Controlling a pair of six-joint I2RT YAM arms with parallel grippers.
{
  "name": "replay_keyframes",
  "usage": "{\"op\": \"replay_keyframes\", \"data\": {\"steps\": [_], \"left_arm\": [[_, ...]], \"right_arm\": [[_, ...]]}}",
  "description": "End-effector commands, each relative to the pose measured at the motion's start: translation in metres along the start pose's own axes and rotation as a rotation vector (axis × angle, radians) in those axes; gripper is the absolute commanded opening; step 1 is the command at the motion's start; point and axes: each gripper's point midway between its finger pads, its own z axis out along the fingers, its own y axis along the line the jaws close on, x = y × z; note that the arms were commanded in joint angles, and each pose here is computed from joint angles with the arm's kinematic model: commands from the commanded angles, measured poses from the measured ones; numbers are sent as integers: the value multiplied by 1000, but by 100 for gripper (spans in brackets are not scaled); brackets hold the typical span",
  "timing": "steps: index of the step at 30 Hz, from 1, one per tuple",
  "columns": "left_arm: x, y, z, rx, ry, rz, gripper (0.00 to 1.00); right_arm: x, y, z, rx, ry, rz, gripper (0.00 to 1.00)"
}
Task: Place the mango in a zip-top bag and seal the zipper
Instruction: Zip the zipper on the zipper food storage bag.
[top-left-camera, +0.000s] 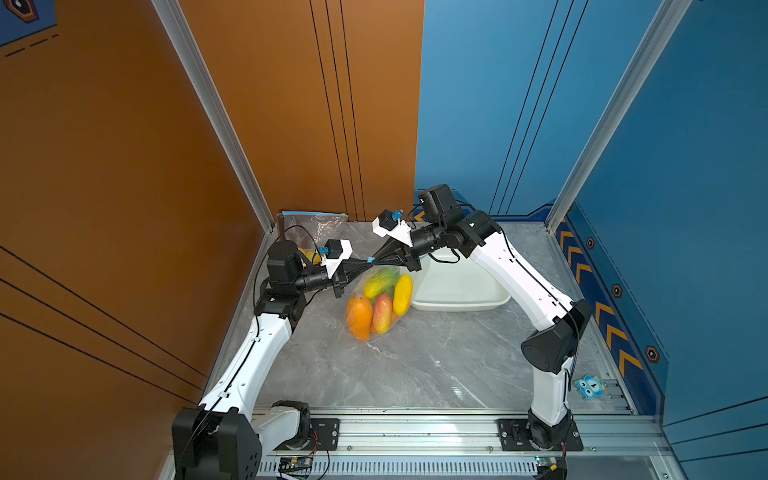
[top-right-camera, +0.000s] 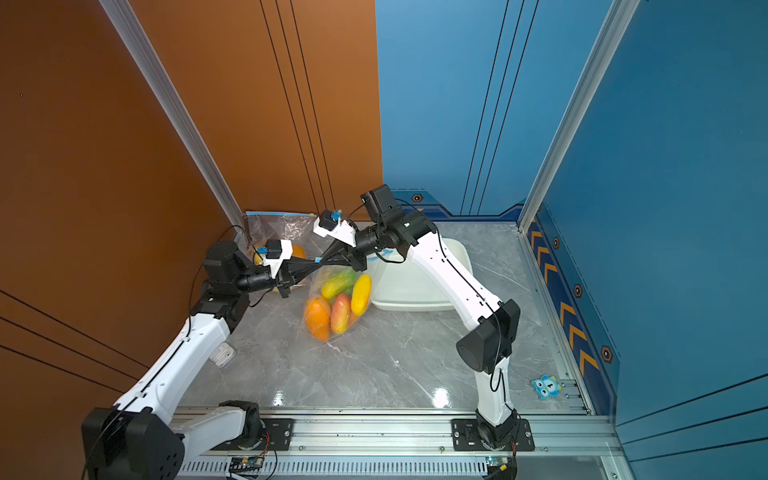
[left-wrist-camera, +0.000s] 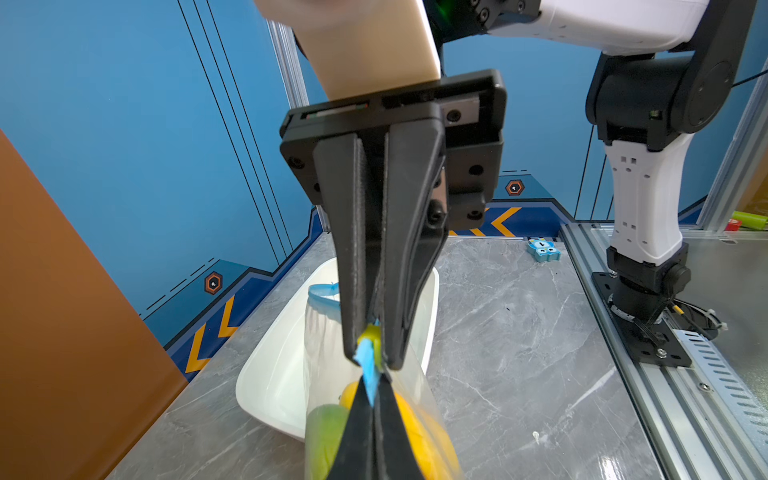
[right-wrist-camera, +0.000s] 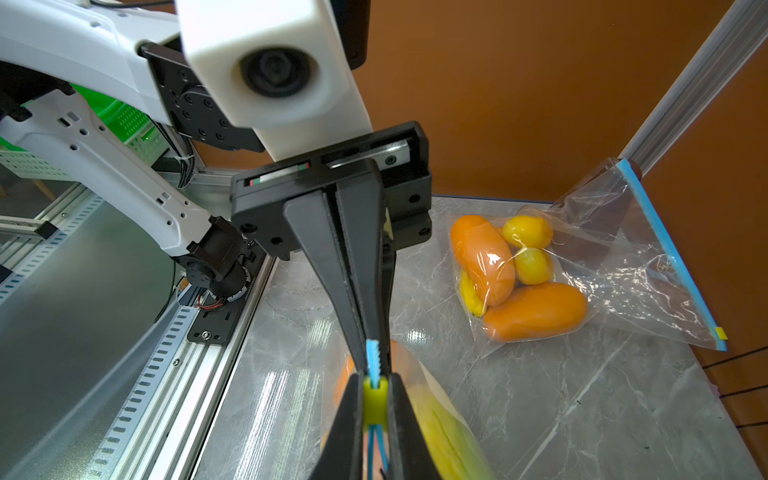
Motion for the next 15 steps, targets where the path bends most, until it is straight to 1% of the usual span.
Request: {"op": "replay_keyframes", "data": {"steps": [1,7,11,15], "left_arm": [[-12,2,-3,-21,-12,43,0],[-11,7,-7,-98,0,30,0],[-10,13,-9,-149,8,-5,0],[-8,16,-10,-169,13,-9,0]], "right_arm": [[-2,2,-3,-12,-6,13,6],[13,-5,-10,28,27,48,6],[25,-14,-14,67,46,75,6],[34,-20,-20,91,55,97,4]]}}
